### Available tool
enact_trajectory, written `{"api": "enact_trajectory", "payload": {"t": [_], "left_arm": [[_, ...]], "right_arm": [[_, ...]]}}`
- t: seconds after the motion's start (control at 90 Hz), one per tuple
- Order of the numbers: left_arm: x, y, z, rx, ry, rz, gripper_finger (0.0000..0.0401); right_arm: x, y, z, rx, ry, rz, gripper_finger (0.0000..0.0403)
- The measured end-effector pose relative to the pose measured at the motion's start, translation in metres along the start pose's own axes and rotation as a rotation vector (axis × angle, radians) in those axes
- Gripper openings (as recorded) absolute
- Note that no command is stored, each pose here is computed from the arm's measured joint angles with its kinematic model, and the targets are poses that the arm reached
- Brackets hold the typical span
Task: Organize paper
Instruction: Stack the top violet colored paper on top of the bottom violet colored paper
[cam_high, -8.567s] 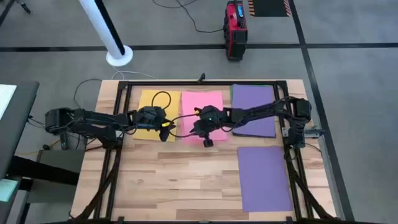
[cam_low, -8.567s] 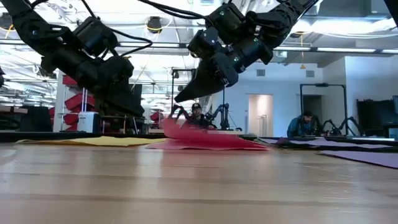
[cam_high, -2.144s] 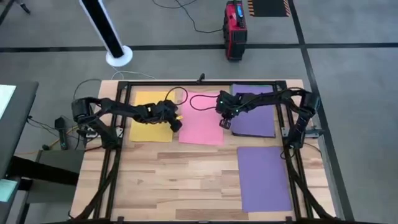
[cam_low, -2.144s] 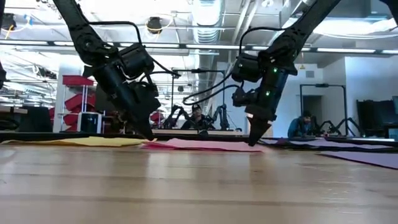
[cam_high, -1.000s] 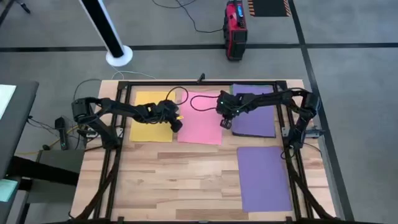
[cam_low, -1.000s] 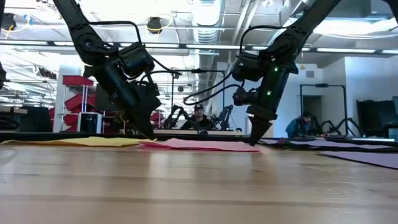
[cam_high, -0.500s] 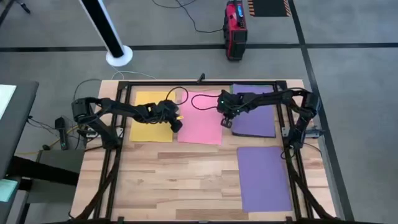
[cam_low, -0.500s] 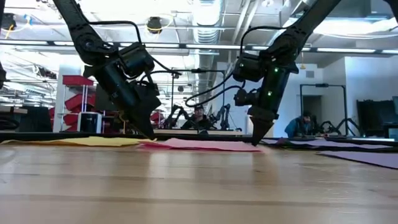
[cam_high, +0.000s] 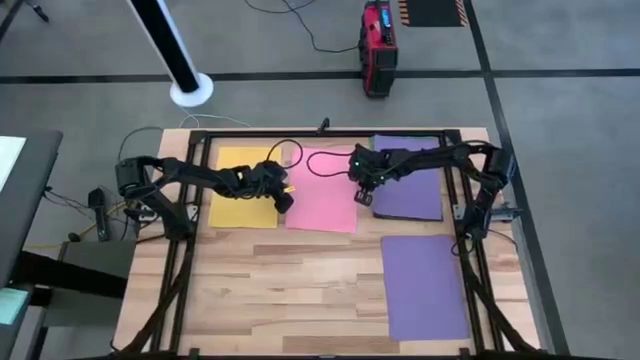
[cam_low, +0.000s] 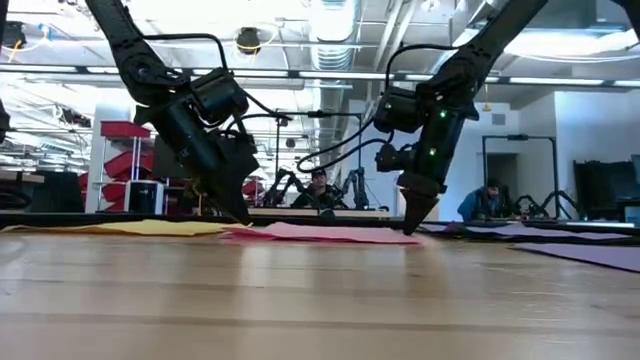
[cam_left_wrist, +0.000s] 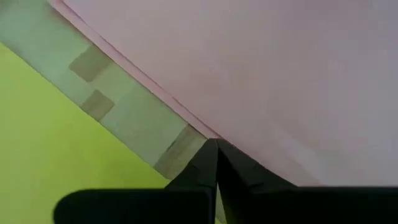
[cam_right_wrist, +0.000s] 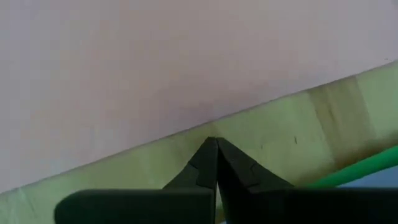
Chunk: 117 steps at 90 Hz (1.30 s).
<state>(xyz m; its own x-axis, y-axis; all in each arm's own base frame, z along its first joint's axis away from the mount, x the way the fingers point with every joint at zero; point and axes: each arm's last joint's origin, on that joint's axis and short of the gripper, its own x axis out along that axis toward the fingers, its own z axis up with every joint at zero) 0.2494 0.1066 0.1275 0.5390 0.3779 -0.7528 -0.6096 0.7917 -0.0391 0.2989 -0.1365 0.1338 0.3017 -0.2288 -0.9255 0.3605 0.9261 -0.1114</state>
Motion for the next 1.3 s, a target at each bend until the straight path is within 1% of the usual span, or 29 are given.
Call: {"api": "enact_trajectory", "payload": {"t": [0.122, 0.333, 0.456, 0.511, 0.633, 0.778, 0.878, 0.944, 1.033, 1.2, 1.3], "left_arm": [[-0.002, 0.000, 0.002, -0.004, -0.015, -0.010, 0.0000], [-0.013, -0.001, 0.010, -0.020, -0.071, -0.028, 0.0000], [-0.020, -0.002, 0.015, -0.025, -0.105, -0.076, 0.0000], [-0.023, -0.003, 0.018, -0.027, -0.127, -0.099, 0.0000], [-0.026, -0.005, 0.022, -0.036, -0.160, -0.156, 0.0000], [-0.028, -0.012, 0.028, -0.044, -0.258, -0.299, 0.0000], [-0.031, -0.017, 0.032, -0.038, -0.301, -0.372, 0.0000], [-0.033, -0.020, 0.032, -0.031, -0.314, -0.387, 0.0000], [-0.033, -0.022, 0.031, -0.026, -0.305, -0.391, 0.0000], [-0.031, -0.023, 0.027, -0.019, -0.267, -0.383, 0.0000], [-0.031, -0.022, 0.027, -0.015, -0.259, -0.378, 0.0000]], "right_arm": [[-0.007, 0.002, -0.002, -0.009, 0.003, 0.016, 0.0000], [-0.033, 0.008, 0.002, -0.056, -0.059, 0.022, 0.0000], [-0.048, 0.015, -0.002, -0.089, -0.098, 0.028, 0.0000], [-0.052, 0.018, -0.009, -0.098, -0.107, 0.033, 0.0000], [-0.057, 0.027, -0.038, -0.102, -0.097, 0.049, 0.0000], [-0.064, 0.046, -0.065, -0.078, -0.147, 0.102, 0.0000], [-0.069, 0.059, -0.072, -0.053, -0.192, 0.124, 0.0003], [-0.071, 0.067, -0.074, -0.073, -0.208, 0.138, 0.0013], [-0.067, 0.074, -0.078, -0.092, -0.182, 0.122, 0.0037], [-0.054, 0.078, -0.079, -0.055, -0.152, 0.033, 0.0089], [-0.048, 0.079, -0.077, -0.048, -0.154, 0.021, 0.0109]]}}
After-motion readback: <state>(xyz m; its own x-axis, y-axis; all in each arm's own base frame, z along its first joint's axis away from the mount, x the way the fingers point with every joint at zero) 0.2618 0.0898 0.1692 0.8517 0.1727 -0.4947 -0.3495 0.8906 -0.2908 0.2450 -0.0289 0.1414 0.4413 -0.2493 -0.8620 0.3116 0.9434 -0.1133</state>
